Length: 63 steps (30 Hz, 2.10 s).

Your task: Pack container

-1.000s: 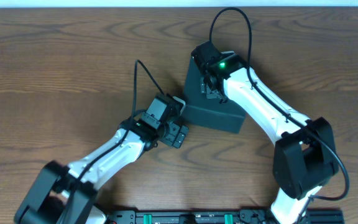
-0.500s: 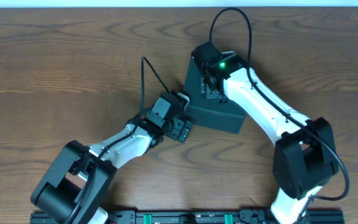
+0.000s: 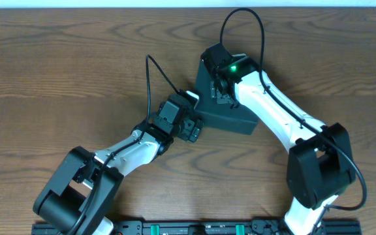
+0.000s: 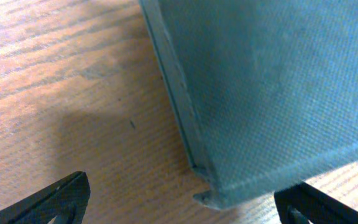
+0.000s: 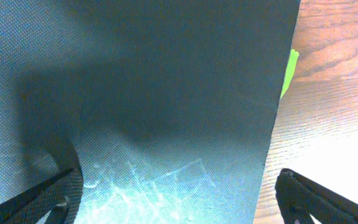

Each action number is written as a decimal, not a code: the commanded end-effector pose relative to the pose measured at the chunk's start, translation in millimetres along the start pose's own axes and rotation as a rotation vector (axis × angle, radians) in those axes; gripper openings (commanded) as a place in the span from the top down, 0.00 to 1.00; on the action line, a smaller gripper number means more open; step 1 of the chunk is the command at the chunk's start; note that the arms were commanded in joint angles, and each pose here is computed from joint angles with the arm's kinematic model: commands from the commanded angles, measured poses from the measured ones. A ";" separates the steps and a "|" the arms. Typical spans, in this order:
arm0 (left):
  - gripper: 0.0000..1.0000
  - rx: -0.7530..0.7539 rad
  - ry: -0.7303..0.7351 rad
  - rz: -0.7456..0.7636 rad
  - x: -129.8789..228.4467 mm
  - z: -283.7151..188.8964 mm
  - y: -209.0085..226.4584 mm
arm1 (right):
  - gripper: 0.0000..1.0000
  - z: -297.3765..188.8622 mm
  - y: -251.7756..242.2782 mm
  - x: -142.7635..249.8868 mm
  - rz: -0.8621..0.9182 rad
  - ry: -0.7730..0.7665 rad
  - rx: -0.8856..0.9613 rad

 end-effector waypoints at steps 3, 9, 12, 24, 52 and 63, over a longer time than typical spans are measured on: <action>0.04 -0.038 -0.016 -0.018 -0.7 3.1 5.1 | 0.01 16.1 24.8 22.7 -0.049 0.118 -0.079; 0.05 -0.041 -0.038 -0.024 -4.0 5.3 7.5 | 0.01 16.1 24.8 22.7 -0.049 0.118 -0.079; 0.04 -0.040 -0.038 -0.024 -3.9 5.1 7.4 | 0.01 16.2 24.8 22.5 -0.048 0.117 -0.079; 0.05 -0.032 -0.194 -0.029 -43.1 -88.7 6.0 | 0.01 -16.6 11.5 14.9 -0.017 0.051 -0.120; 0.05 -0.062 -0.136 -0.046 -31.5 -30.9 11.8 | 0.01 -36.4 -60.5 19.0 0.135 0.115 0.011; 0.05 -0.008 -0.052 -0.057 -13.0 -9.7 6.4 | 0.01 -25.6 -92.6 16.3 0.213 0.169 0.055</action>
Point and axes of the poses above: each gripper's point midway between its finger pads, its own z axis out along the fingers, its own y axis along the line the jaws close on, x = y × z, the point moved 7 cm from there along -z, back along the fingers, and after that the axes turned 2 degrees about z, right-handed, at the moved point
